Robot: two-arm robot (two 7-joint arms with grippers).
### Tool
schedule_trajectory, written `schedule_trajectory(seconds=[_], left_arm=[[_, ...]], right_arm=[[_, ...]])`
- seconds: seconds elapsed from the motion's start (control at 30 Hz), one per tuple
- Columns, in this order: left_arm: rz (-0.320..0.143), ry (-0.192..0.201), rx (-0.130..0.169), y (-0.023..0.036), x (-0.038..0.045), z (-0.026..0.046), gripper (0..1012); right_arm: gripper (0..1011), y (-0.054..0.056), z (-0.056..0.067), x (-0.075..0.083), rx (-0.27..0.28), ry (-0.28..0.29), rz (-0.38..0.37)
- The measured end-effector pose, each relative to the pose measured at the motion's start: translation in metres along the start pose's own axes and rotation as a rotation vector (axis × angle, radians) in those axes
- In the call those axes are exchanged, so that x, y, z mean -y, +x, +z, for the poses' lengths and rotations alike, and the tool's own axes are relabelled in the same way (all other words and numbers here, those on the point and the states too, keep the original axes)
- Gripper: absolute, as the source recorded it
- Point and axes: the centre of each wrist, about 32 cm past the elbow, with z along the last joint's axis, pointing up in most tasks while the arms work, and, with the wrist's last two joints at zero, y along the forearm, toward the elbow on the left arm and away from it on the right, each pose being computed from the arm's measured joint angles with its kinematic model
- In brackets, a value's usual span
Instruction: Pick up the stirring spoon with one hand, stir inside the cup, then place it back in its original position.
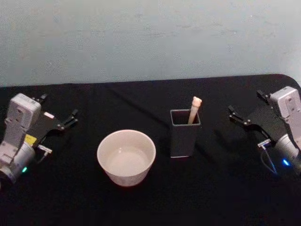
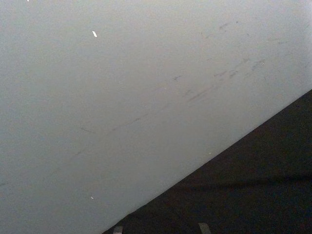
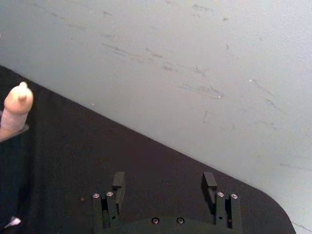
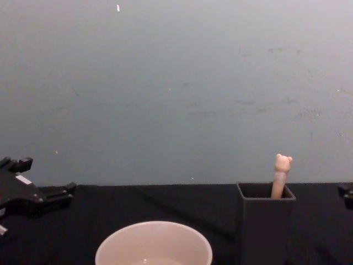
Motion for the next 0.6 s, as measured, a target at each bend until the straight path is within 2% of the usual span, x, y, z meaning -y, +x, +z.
schedule_trajectory(seconds=[0.33,0.6], left_arm=[[0.0,0.0,0.0,0.0,0.0,0.0,1001],[0.0,0.0,0.0,0.0,0.0,0.0,1001]], right_arm=[[1002,0.008,0.006,-0.003,-0.053,-0.003,0.04],[1003,0.02,0.018,0.011,-0.134,0.003,0.124]])
